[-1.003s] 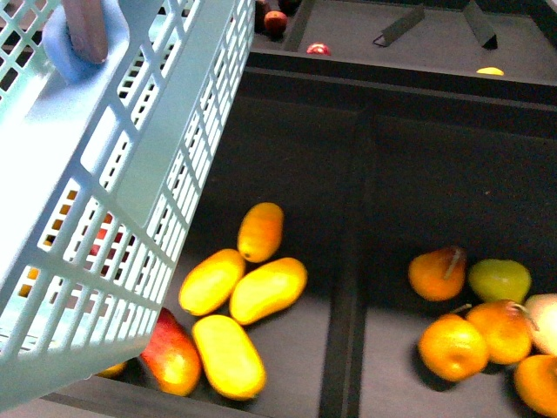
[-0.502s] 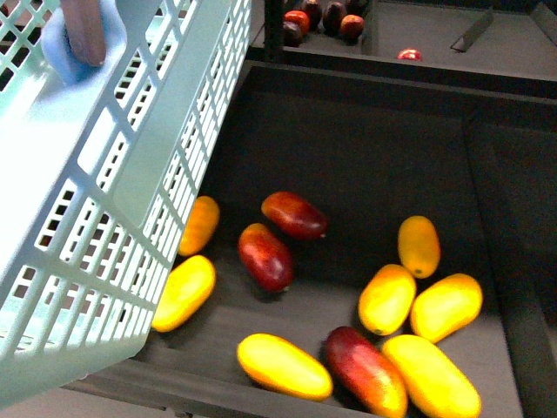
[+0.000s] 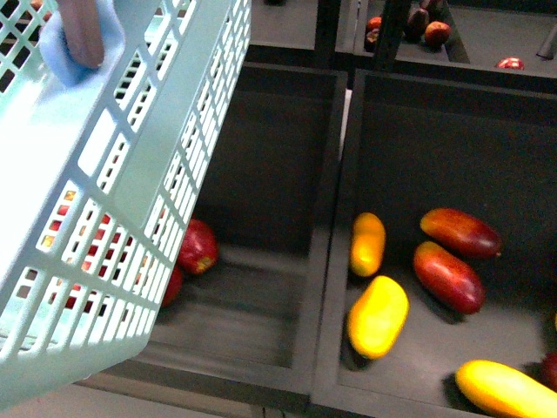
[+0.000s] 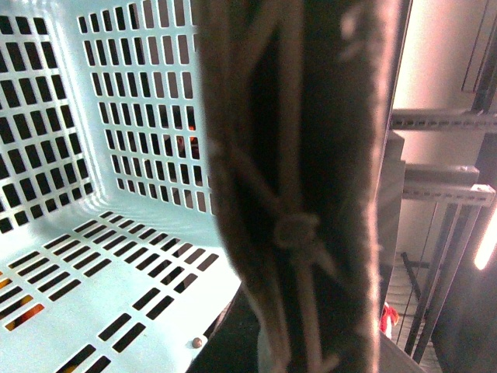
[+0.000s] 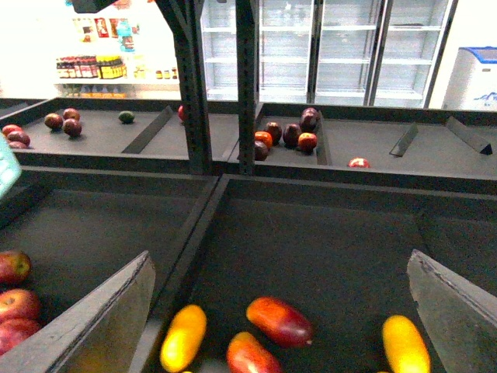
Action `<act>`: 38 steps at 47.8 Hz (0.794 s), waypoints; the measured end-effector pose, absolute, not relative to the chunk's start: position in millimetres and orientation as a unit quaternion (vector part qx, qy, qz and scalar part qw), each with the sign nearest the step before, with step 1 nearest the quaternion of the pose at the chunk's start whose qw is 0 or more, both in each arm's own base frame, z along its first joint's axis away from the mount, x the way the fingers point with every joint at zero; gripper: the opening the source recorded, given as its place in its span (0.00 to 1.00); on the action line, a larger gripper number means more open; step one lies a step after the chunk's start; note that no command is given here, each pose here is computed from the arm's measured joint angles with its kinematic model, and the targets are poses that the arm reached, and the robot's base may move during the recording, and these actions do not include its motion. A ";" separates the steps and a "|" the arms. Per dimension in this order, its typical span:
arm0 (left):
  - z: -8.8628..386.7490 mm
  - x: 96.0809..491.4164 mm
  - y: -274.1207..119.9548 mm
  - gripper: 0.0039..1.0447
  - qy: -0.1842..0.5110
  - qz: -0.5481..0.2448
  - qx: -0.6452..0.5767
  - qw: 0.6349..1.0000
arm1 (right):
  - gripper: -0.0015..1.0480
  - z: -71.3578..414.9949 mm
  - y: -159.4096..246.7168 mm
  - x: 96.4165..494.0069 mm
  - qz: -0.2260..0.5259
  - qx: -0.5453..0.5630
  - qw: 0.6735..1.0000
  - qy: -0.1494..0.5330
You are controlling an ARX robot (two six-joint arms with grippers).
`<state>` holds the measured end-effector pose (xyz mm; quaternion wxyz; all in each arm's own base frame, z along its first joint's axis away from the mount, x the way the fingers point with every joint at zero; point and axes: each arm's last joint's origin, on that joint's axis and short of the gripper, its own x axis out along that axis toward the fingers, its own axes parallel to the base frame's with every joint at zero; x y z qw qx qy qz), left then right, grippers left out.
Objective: Pick mango and avocado into basket
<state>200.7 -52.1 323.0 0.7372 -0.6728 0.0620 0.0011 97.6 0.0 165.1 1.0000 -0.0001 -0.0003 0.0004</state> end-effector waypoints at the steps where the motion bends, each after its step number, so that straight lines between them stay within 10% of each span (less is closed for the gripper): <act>1: 323.6 200.7 -52.1 0.07 0.061 0.001 -0.673 0.737 | 0.93 165.4 0.0 97.6 0.000 0.000 1.000 -0.001; 29: 323.9 200.7 -52.0 0.07 0.063 -0.002 -0.674 0.736 | 0.93 164.7 0.0 97.7 0.002 0.000 1.000 0.001; 38: 318.4 222.5 -77.0 0.06 0.163 -0.046 -0.342 0.924 | 0.93 164.7 -0.1 97.7 0.000 0.000 1.000 0.001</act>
